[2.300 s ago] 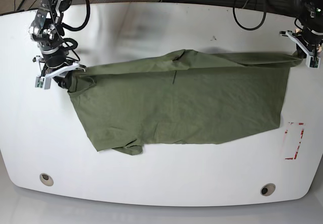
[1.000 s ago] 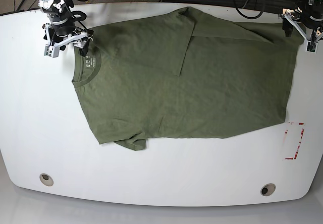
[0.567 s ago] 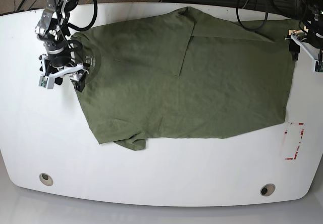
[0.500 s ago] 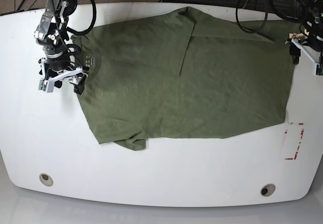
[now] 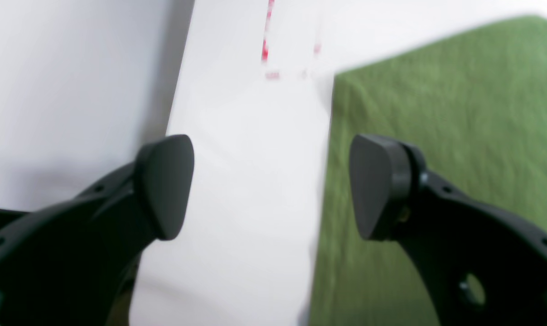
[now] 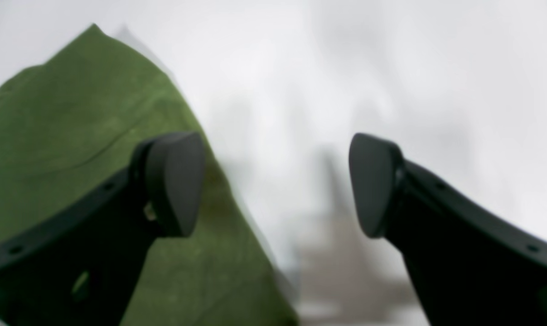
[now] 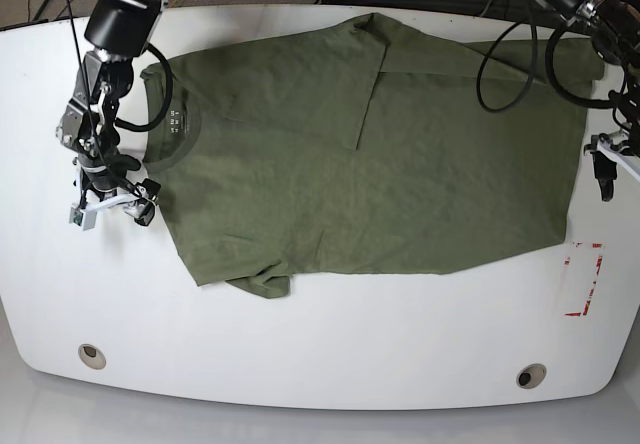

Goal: Layout the t-shirt on the table in an organized manner, then fold the t-shirt properly
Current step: 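Release the shirt and move the right gripper toward the sleeve hem, then grasp the shirt's side edges with both grippers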

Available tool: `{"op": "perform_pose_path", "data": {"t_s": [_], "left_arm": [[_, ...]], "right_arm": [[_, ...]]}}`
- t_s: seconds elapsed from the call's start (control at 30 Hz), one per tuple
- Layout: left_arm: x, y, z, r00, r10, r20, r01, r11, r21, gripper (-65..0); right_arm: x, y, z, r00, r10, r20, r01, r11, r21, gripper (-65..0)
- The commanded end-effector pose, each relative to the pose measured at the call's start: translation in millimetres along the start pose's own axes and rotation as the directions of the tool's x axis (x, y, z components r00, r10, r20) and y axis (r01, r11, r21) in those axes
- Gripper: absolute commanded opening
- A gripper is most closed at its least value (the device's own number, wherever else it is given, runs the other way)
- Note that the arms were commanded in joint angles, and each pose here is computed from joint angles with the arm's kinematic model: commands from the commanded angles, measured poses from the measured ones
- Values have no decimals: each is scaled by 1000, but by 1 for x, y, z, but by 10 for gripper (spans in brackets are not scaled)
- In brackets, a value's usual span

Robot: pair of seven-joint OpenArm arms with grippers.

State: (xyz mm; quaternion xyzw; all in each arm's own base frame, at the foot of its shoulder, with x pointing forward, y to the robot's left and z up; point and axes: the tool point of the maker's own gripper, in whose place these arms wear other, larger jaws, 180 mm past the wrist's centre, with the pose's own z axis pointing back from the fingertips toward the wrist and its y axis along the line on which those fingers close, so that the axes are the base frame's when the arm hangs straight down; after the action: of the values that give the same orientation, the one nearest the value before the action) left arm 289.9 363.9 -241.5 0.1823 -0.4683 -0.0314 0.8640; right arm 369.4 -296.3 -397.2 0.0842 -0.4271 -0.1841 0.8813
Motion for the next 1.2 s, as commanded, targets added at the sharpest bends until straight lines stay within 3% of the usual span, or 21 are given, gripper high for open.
{"op": "perform_pose_path", "data": {"t_s": [0.0,0.4,0.97,1.17], "left_arm": [[20,8,-3,999,-13,45,12,999,31,-151],[25,3,-20,1000,-21,20,21,1000,19,-151],[11,-1,-30,1000,1,-21,-1,1000,-9,-151],[2,-3,-36,999,14,-48,-15,1000,-25,-151]], "right_arm": [[28,2,-5,999,1,53,-2,1000,23,-174],[18,16,-33,999,-45,8,44,994,102,-174],[-31,103,-54,993,81,-85,-56,964,261,-174],[-33,111,-55,993,84,-86,-57,960,274,-174]]}}
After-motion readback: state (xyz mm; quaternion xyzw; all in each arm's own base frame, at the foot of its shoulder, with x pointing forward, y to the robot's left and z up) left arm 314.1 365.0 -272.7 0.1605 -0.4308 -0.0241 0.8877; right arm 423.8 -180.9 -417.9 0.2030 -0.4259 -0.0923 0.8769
